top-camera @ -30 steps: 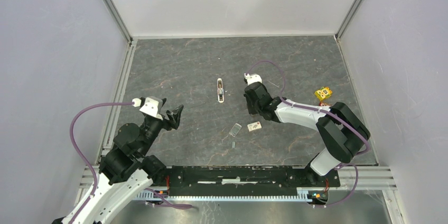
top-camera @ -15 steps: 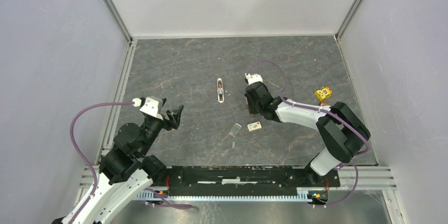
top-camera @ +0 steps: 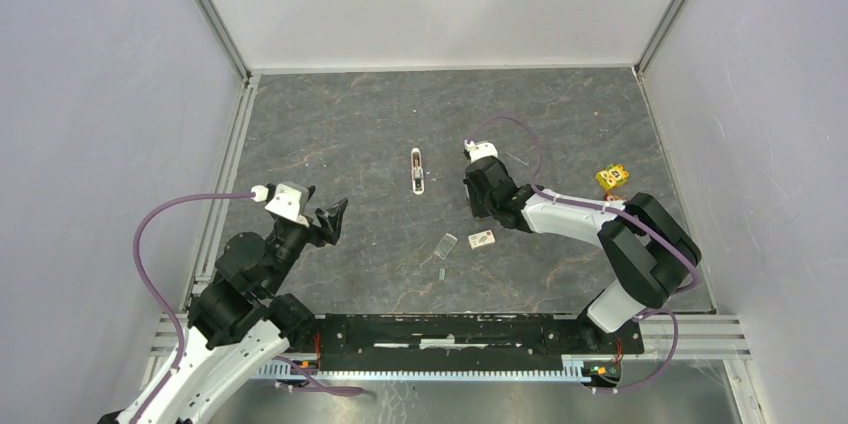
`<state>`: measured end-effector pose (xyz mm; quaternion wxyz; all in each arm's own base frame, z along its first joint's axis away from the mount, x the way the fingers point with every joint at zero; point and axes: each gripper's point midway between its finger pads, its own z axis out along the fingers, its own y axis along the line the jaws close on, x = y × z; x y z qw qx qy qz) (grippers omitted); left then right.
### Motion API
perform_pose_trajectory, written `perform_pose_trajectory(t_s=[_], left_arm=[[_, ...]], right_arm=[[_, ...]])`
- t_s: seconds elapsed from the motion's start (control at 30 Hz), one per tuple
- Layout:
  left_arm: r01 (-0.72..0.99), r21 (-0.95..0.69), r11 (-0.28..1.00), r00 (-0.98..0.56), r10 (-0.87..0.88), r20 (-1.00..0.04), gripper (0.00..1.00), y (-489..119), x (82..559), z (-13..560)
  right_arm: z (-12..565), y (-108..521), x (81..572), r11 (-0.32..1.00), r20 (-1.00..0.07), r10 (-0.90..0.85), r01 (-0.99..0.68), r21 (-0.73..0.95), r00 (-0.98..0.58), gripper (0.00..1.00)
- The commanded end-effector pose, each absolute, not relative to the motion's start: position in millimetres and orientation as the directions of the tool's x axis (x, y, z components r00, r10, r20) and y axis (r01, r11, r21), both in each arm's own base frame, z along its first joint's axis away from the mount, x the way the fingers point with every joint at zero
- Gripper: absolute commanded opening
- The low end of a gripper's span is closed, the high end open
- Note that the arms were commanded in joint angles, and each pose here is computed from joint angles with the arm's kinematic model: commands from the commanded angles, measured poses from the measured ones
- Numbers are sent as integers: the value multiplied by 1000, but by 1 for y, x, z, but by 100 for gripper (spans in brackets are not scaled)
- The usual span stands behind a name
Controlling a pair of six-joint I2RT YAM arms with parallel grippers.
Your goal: Load the staples into the stapler
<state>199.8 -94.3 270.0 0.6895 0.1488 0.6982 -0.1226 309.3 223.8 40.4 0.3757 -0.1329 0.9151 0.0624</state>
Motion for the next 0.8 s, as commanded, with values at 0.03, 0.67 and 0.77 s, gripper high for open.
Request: perform_pose_trajectory(t_s=[0.03,0.67,0.77], left_arm=[[361,98,927,36,91,-995,74,-91,203,275],[361,99,927,36,93,-995,74,-90,203,275],[361,99,927,34,93,-995,74,-91,204,274]], right_arm=[[48,230,313,957,-728,-159,-285,53,-667,22],[65,236,319,954,-745,-145,-291,69,-651,22],[66,235,319,955,-745,-147,-290,65,-650,22]])
